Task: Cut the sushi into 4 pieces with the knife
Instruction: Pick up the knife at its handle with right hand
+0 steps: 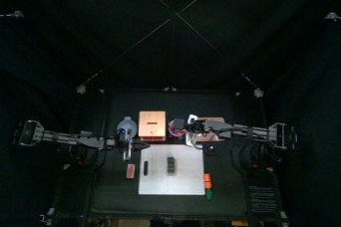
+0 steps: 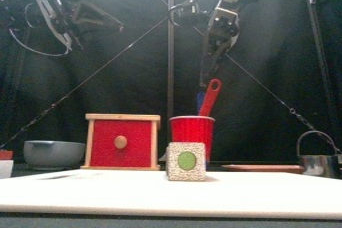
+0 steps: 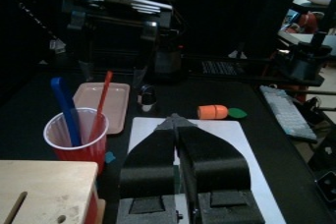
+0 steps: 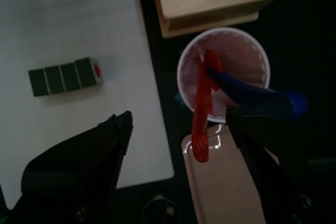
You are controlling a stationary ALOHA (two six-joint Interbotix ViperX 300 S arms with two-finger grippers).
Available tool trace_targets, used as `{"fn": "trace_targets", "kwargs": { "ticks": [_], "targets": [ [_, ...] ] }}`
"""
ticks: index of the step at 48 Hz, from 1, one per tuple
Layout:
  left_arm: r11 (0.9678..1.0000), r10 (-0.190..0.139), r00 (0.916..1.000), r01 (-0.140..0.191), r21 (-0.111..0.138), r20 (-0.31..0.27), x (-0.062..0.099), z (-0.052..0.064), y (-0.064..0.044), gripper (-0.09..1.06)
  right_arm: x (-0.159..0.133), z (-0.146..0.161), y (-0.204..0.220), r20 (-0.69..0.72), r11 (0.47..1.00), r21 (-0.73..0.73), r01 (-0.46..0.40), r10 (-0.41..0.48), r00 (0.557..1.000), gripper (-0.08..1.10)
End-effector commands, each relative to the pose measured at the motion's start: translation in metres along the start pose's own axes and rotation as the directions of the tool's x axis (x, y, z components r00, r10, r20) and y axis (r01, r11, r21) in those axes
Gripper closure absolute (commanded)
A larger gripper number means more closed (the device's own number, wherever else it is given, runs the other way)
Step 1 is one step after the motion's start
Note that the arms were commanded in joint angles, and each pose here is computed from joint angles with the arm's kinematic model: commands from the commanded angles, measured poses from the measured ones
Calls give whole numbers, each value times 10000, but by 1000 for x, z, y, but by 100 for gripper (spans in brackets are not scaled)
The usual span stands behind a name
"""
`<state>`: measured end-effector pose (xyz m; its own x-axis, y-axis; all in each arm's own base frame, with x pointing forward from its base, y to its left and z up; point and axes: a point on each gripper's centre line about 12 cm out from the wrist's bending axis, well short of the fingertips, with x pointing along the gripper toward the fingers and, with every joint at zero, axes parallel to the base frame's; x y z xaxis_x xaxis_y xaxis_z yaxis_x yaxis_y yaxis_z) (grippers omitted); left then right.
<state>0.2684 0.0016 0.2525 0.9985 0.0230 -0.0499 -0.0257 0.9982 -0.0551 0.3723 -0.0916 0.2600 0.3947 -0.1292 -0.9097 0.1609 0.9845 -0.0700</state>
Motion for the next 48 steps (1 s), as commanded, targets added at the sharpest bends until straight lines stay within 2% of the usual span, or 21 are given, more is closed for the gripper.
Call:
{"fn": "trace_targets", "kwargs": {
  "ticks": [1, 11, 19, 35, 48],
  "targets": [
    [10000, -14, 9998, 14, -1, 198, 2, 5, -1, 64, -5, 9, -5, -48, 9994, -198, 289, -290, 9996, 0],
    [10000, -8, 10000, 8, -13, 91, 0, 1, 0, 64, 8, 12, -11, -814, 9964, -540, 656, -699, 9942, 1],
    [10000, -6, 10000, 6, 4, 61, 0, 0, 0, 64, 17, 11, -13, -1275, 9961, -598, 654, -726, 9892, 10],
    [10000, 42, 10000, -42, 18, 17, -4, -3, 1, 64, 17, 12, -15, -1451, 9962, -530, 685, -755, 9865, 55],
    [10000, 53, 9999, -54, 30, 95, -5, -1, 2, 63, -4, 27, -20, -1270, 9964, -383, 759, -802, 9887, 86]
  ]
}}
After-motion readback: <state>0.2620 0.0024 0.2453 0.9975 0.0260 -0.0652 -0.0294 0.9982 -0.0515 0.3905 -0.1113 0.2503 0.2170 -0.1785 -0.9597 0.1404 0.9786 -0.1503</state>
